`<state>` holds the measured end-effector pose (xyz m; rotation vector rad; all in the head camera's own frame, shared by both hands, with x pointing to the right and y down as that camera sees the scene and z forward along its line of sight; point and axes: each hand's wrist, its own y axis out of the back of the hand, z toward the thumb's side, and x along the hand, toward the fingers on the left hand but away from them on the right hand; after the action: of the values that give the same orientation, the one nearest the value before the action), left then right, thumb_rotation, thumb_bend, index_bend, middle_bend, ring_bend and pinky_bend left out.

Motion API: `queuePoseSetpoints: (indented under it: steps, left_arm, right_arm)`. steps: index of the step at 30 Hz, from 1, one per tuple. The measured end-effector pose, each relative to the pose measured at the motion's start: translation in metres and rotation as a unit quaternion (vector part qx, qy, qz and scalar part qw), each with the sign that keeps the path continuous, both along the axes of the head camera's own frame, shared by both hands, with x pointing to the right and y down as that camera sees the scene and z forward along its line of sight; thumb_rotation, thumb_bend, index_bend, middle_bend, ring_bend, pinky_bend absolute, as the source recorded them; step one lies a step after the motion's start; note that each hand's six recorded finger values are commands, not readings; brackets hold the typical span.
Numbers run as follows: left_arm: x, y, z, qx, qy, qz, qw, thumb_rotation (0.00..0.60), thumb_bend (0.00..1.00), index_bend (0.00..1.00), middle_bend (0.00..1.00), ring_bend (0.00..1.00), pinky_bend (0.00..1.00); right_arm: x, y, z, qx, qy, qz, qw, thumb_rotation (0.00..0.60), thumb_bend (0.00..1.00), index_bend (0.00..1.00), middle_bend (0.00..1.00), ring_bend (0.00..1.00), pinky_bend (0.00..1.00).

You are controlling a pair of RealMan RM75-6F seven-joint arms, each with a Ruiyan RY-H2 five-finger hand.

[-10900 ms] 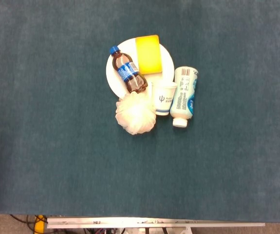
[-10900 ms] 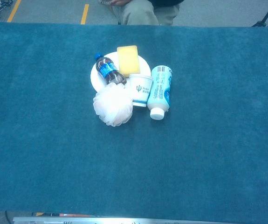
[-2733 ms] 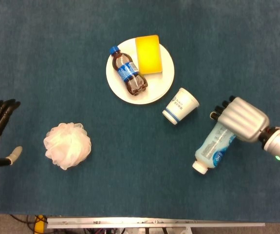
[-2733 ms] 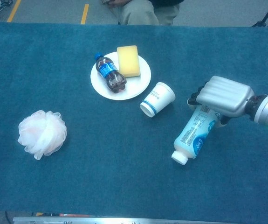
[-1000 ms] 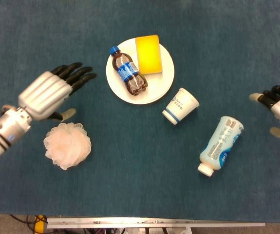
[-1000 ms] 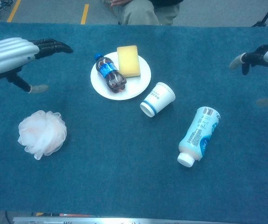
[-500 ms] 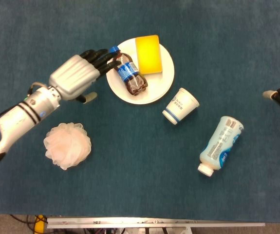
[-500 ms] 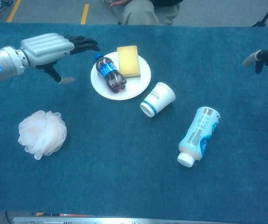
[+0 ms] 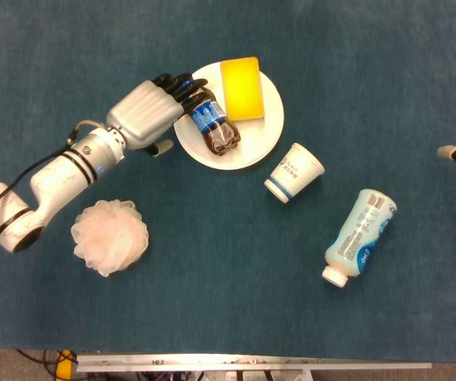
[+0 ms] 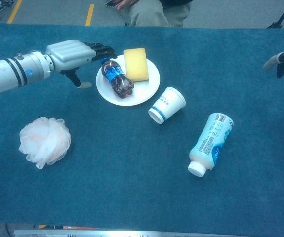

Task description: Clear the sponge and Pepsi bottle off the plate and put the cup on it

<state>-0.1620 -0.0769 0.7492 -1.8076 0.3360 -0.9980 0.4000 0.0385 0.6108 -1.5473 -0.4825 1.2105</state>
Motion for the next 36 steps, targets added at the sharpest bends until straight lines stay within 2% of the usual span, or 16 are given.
queuePoseSetpoints:
  steps: [20, 27, 36]
  left_arm:
    - [0.024, -0.012, 0.035, -0.013, -0.046, -0.005, 0.9988, 0.6, 0.3, 0.11, 0.03, 0.0, 0.14]
    - [0.024, -0.013, 0.035, -0.011, -0.05, -0.011, 0.9986, 0.6, 0.3, 0.21, 0.09, 0.02, 0.14]
    - [0.019, -0.002, 0.027, -0.018, -0.044, -0.006, 0.9989, 0.6, 0.3, 0.26, 0.12, 0.04, 0.14]
  right_arm:
    - [0.011, -0.001, -0.001, -0.002, -0.004, 0.015, 0.9999, 0.6, 0.0, 0.28, 0.43, 0.36, 0.51]
    - [0.013, -0.001, -0.002, -0.001, -0.005, 0.017, 0.9998, 0.6, 0.0, 0.28, 0.43, 0.36, 0.51]
    - [0.009, 0.0, -0.002, -0.001, -0.007, 0.012, 0.9999, 0.6, 0.0, 0.28, 0.43, 0.36, 0.51]
